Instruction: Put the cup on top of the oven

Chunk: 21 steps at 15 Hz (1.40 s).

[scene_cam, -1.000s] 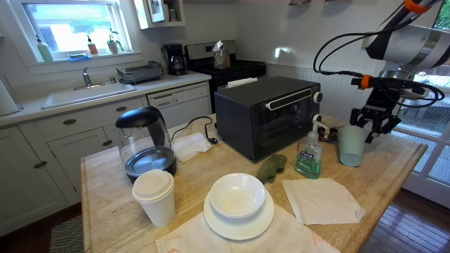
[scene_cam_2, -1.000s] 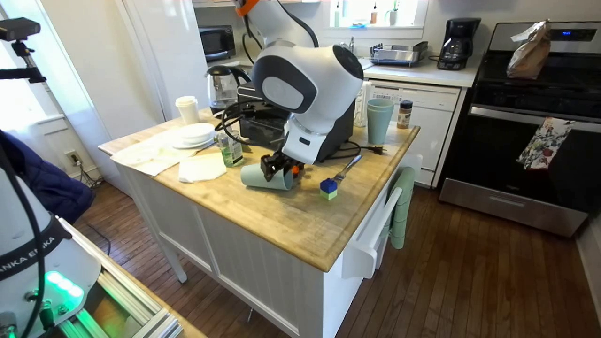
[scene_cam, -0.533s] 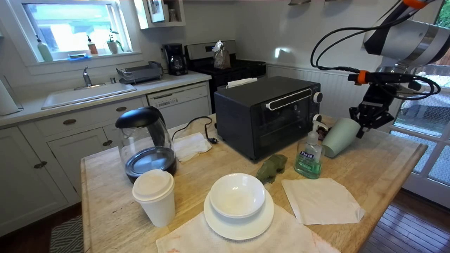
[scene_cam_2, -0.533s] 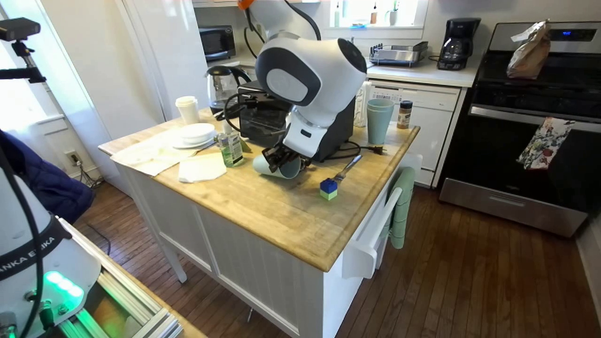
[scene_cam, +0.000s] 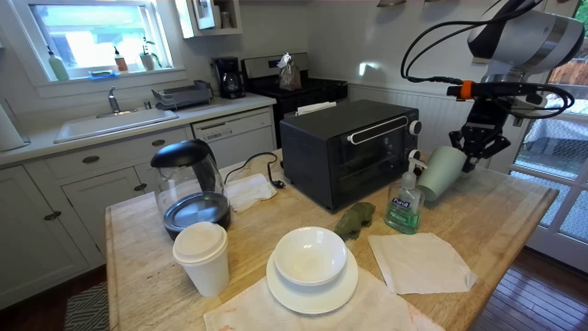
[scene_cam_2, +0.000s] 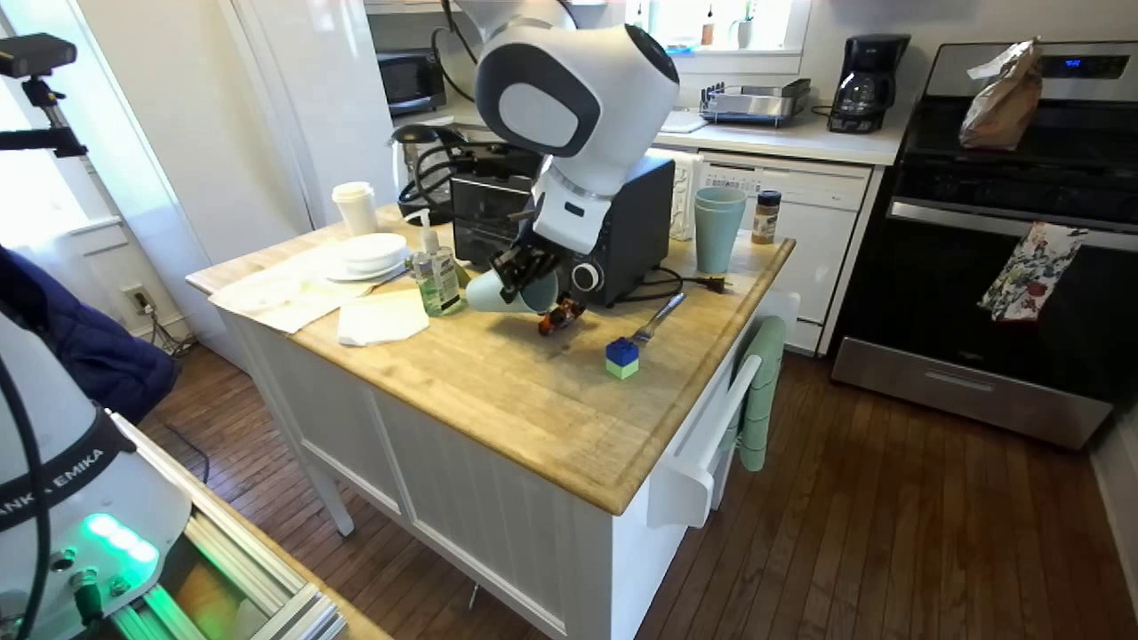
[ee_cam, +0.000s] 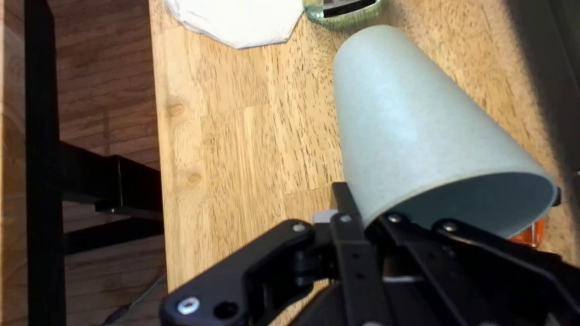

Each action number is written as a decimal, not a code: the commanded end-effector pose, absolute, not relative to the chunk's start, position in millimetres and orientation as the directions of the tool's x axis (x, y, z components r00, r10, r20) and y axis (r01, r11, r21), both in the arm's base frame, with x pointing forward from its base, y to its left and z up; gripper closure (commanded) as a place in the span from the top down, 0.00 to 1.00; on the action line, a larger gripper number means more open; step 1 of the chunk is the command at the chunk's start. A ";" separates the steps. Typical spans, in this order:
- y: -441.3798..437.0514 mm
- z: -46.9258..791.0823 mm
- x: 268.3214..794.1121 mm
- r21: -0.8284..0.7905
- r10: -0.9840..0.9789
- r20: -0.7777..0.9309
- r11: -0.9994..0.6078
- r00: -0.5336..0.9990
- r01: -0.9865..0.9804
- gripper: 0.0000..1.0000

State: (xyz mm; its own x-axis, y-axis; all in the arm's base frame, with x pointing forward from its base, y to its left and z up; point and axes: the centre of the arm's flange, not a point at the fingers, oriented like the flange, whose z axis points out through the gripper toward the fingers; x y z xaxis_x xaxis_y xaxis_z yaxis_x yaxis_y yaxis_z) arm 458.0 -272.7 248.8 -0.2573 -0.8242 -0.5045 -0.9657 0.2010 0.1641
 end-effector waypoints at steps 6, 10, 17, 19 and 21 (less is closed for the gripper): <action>-227.6 341.5 464.5 -0.005 -0.974 -0.214 -0.071 0.071 -0.997 0.02; -226.0 350.3 480.7 -0.016 -0.971 -0.196 -0.134 0.135 -0.991 0.06; -207.9 388.8 477.9 -0.111 -0.953 -0.113 -0.268 0.280 -0.957 0.02; -200.4 412.8 481.8 -0.141 -0.931 -0.049 -0.353 0.362 -0.925 0.02; -191.5 437.9 486.0 -0.140 -0.897 0.015 -0.438 0.441 -0.888 0.02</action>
